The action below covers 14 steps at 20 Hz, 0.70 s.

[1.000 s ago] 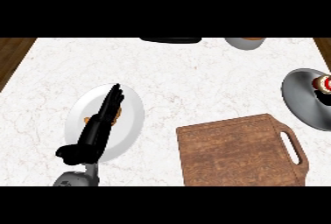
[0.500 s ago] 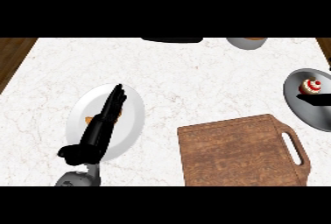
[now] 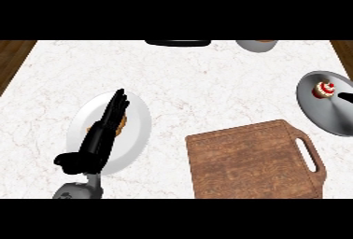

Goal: Pick the cupcake from the cutting board and place it in the pan

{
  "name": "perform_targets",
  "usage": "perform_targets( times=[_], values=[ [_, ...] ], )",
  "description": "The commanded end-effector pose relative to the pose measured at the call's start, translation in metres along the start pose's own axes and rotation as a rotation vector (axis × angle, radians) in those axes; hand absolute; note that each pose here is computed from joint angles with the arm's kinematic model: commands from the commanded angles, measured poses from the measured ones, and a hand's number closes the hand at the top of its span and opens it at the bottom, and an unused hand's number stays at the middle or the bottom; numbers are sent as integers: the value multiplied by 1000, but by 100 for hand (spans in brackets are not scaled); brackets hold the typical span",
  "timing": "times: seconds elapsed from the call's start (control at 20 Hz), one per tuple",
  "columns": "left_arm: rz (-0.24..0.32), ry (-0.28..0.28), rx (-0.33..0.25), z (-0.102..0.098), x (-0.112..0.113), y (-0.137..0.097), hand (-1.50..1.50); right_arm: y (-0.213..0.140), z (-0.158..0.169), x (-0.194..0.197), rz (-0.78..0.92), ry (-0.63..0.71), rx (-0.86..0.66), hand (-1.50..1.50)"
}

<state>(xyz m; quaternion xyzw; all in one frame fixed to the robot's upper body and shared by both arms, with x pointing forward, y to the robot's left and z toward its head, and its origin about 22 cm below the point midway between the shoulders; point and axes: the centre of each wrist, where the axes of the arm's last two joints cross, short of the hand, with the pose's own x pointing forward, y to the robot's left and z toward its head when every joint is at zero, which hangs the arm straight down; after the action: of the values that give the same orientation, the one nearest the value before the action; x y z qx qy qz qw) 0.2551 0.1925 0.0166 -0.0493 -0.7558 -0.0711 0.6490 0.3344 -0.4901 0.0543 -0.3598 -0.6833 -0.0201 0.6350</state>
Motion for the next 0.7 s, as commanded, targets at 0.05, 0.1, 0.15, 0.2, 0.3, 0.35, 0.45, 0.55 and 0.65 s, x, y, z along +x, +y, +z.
perform_targets(
  times=[0.05, 0.1, 0.15, 0.2, 0.3, 0.35, 0.45, 0.55, 0.65],
  values=[
    [-9, 8, 17, 5, 5, 7, 0, -43, 8, -13, -178, -4, 41, -150],
    [-1, 23, 14, 10, -2, -3, 0, -59, 10, -14, -198, -9, 43, -150],
    [-1, 16, 26, 7, 1, 12, 0, -50, 25, -33, -233, 0, 95, -150],
    [-9, 1, 35, 2, -1, 5, 0, -62, 10, -14, -254, -4, 136, -150],
    [2, 26, 9, 20, -4, 8, 0, -73, 29, -35, -286, -21, 169, -150],
    [-17, 8, 31, 16, -4, -3, 0, -72, 37, -45, -280, -30, 202, -150],
    [-8, 11, 35, 13, -6, 3, 0, -84, 38, -44, -284, -45, 238, -150],
    [-13, -4, 34, 1, -4, 12, 0, -90, 51, -56, -300, -67, 221, -150],
    [1, 20, 34, 5, -4, -6, 0, -77, 59, -66, -270, -70, 245, -150]
  ],
)
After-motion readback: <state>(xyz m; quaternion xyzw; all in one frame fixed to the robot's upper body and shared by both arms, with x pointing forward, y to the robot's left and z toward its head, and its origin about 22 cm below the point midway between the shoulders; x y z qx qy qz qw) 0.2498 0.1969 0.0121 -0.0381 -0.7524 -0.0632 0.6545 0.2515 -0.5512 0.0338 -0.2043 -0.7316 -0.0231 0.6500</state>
